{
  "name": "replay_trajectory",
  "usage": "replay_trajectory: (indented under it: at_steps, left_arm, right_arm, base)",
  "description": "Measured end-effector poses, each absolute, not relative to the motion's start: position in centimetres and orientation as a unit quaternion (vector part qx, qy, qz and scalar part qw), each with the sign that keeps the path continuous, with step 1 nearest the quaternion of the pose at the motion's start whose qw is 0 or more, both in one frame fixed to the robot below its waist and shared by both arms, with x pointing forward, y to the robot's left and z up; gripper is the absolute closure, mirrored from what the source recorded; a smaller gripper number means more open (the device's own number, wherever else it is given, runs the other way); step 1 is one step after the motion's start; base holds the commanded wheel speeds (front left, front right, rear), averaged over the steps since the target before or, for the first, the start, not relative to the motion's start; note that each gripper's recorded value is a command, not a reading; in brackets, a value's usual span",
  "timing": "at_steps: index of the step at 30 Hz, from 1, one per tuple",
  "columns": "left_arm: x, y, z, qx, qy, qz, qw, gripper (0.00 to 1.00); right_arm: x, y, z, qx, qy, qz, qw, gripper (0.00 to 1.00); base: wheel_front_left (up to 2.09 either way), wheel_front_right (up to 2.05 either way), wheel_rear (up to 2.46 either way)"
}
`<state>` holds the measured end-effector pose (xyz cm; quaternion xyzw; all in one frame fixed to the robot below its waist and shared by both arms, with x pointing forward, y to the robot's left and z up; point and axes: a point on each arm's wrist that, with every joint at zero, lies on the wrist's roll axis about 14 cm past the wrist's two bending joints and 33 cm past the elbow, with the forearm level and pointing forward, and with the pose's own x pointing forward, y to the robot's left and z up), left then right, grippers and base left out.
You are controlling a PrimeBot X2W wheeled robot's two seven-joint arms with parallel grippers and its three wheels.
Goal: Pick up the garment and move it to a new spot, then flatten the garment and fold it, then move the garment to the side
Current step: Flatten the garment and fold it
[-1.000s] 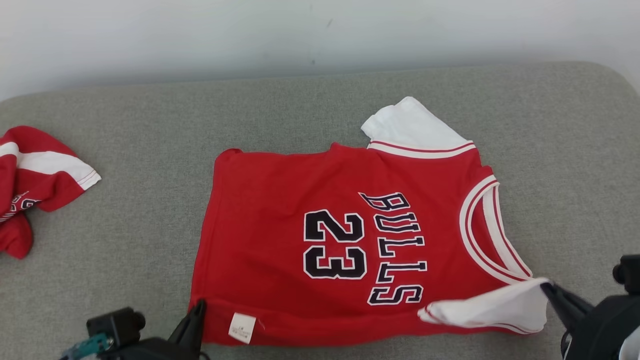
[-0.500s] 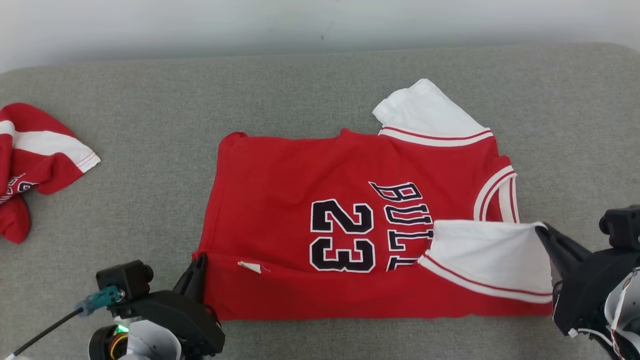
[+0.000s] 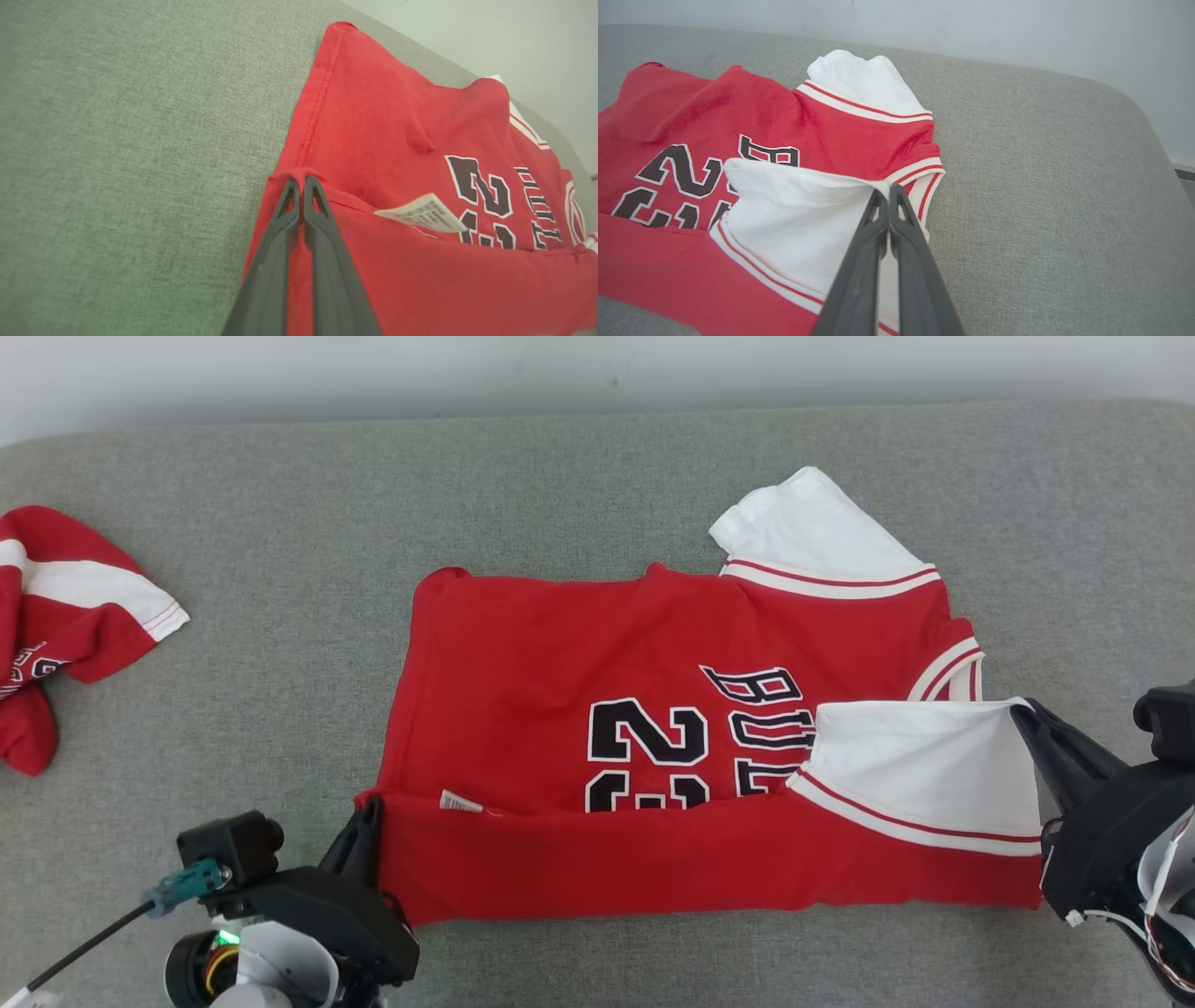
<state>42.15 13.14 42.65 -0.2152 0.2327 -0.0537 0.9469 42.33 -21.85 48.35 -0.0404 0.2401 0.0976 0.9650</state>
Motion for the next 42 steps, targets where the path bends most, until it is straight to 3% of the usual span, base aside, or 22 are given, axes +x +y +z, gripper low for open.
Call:
replay_trajectory:
  at_steps: [6, 7, 8, 9, 17, 24, 30, 42]
  left_arm:
    - [43.3, 13.3, 42.8, -0.205, 0.222, -0.052, 0.952, 1.0]
    - [43.5, 13.3, 42.8, -0.203, 0.221, -0.052, 0.952, 0.95]
    - [43.6, 13.4, 42.7, -0.198, 0.219, -0.049, 0.954, 0.16]
    - [43.7, 13.4, 42.6, -0.194, 0.219, -0.049, 0.955, 0.0]
    - [43.3, 14.2, 42.8, -0.169, 0.201, -0.042, 0.964, 0.0]
    - [40.8, 14.7, 42.8, -0.124, 0.185, -0.052, 0.974, 0.0]
    - [38.9, 13.5, 40.7, -0.104, 0.219, -0.07, 0.968, 0.0]
    - [39.3, 13.0, 38.0, -0.086, 0.263, -0.07, 0.958, 0.0]
  right_arm:
    - [43.3, -22.1, 47.2, -0.036, 0.252, 0.093, 0.963, 1.0]
    - [43.3, -22.2, 46.9, -0.034, 0.256, 0.09, 0.962, 0.46]
    - [43.5, -22.1, 46.7, -0.031, 0.254, 0.087, 0.963, 0.0]
    - [43.7, -22.0, 46.7, -0.028, 0.249, 0.086, 0.964, 0.0]
    - [43.3, -22.4, 46.9, 0.017, 0.245, 0.06, 0.968, 0.0]
    - [38.7, -23.1, 44.2, 0.073, 0.316, 0.016, 0.946, 0.0]
    - [36.2, -23.7, 42.0, 0.098, 0.358, -0.018, 0.928, 0.0]
    - [36.0, -24.6, 38.2, 0.11, 0.413, -0.052, 0.903, 0.0]
  base:
    - [0.0, 0.0, 0.0]
    - [0.0, 0.0, 0.0]
    - [0.0, 0.0, 0.0]
    - [0.0, 0.0, 0.0]
    - [0.0, 0.0, 0.0]
    - [0.0, 0.0, 0.0]
    - [0.0, 0.0, 0.0]
    - [0.0, 0.0, 0.0]
